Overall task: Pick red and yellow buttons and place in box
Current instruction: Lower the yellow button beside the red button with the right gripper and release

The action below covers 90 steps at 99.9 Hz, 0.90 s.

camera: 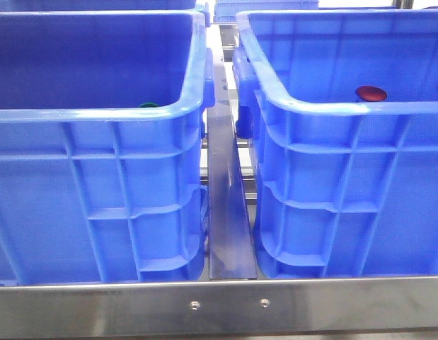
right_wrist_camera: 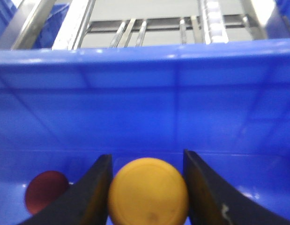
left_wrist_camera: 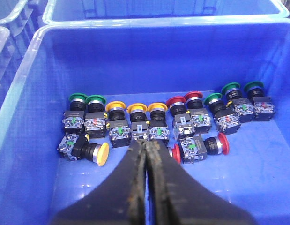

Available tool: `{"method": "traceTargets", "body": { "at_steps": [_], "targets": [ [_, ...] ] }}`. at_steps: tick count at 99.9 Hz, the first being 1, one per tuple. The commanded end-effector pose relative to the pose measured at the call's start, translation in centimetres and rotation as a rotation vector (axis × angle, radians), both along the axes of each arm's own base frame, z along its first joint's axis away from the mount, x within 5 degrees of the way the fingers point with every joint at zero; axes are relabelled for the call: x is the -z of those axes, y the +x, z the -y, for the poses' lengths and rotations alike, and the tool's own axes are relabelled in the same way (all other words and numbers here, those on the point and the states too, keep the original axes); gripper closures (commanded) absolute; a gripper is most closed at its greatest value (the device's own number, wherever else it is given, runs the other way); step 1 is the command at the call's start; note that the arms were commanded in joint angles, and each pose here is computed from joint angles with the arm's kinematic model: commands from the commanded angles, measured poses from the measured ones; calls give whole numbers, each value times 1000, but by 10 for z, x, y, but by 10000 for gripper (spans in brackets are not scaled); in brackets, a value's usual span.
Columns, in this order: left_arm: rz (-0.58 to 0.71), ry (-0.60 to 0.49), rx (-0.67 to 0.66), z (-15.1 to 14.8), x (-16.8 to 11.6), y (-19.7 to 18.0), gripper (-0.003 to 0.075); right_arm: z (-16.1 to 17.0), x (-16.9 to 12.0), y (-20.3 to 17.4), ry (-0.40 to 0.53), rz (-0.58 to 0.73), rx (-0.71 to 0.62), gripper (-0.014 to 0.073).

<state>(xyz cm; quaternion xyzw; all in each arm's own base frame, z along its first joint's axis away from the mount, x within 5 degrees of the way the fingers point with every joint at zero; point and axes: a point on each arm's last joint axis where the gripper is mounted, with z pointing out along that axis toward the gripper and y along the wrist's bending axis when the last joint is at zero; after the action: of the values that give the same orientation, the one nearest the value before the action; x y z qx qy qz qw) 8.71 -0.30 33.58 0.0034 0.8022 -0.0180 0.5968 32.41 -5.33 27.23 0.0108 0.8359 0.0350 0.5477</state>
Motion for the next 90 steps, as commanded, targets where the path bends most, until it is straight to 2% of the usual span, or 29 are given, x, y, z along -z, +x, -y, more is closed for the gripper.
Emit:
{"method": "traceTargets", "body": {
  "at_steps": [1,42,90],
  "targets": [
    [86,-2,33,3,-13,1,741,1,-18,11,44,83,-16,445],
    [86,-2,33,3,-13,1,741,11,21,60,54,6,-39,445],
    [86,-2,33,3,-13,1,741,12,47,57,68,-72,-27,442]
  ]
}}
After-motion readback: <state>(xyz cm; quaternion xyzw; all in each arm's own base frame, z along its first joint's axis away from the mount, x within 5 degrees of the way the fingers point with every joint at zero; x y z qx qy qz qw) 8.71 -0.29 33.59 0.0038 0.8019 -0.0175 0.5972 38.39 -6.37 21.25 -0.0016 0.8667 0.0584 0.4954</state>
